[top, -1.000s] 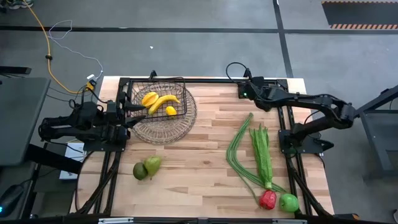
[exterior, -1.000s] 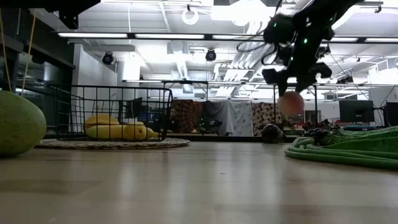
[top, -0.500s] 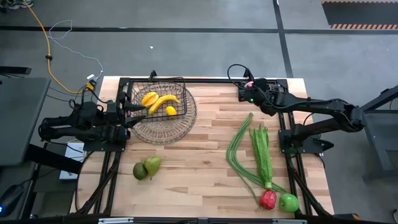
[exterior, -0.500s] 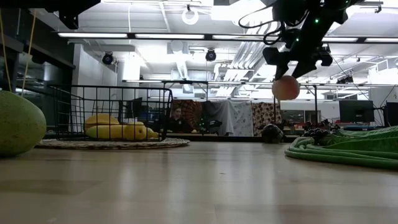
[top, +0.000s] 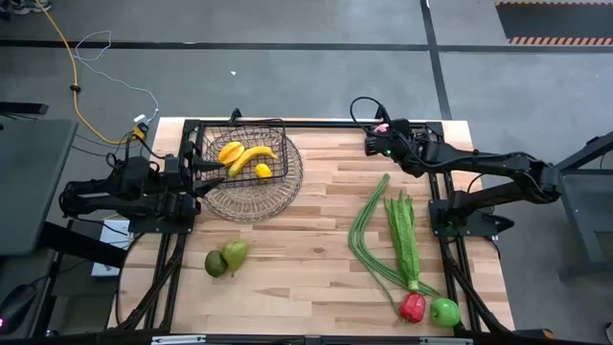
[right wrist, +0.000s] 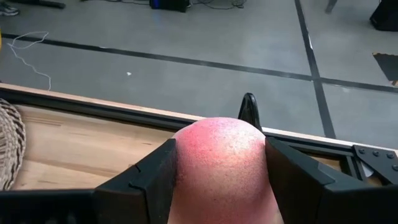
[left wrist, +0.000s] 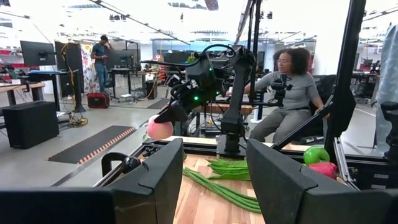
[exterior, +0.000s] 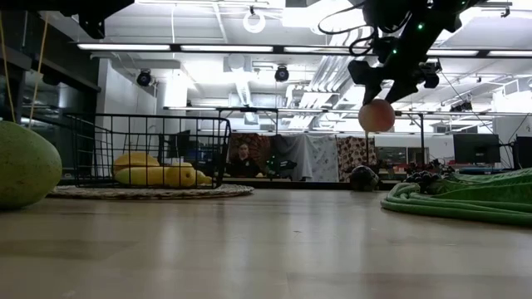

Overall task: Build produce basket
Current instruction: Put the pink peach into the wire basket

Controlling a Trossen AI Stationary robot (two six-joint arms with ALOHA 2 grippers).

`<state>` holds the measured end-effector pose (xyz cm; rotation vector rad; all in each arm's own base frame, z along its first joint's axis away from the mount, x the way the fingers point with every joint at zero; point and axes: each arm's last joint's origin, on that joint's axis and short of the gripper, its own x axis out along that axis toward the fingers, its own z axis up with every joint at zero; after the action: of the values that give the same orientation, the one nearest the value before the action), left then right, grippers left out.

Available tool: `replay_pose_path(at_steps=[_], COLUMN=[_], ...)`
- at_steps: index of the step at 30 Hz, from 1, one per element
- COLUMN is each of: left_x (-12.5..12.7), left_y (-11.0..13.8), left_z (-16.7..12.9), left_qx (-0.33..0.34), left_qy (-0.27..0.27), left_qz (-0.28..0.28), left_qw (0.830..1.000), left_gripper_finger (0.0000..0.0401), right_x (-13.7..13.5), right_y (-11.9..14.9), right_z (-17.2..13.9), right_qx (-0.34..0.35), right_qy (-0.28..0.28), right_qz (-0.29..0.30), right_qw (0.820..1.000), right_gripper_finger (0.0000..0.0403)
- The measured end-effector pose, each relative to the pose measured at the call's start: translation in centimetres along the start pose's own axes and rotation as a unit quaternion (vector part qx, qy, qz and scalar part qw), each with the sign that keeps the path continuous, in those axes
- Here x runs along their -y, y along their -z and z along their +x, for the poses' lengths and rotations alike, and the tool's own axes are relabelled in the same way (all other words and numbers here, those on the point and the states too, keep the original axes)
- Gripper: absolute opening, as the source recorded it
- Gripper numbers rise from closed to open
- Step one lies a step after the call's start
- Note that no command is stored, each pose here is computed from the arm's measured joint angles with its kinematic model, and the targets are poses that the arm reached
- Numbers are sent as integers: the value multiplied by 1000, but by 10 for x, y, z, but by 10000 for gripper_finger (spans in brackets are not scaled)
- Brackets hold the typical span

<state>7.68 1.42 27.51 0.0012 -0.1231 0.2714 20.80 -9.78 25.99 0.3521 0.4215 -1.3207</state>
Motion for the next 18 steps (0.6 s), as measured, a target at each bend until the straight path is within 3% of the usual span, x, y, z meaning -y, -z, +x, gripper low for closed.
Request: replay_pose_path(at_steps=[18], left_x=[0], left_y=[0], left_z=[0], left_qx=[0], left_qy=[0], left_qz=[5], left_qw=[1000], left_gripper_finger=[166], right_x=[-10], right_y=[-7], right_z=[-2], right_qx=[11], right_qy=[-74], right_qz=[-24], right_qw=[997], right_gripper_finger=[206])
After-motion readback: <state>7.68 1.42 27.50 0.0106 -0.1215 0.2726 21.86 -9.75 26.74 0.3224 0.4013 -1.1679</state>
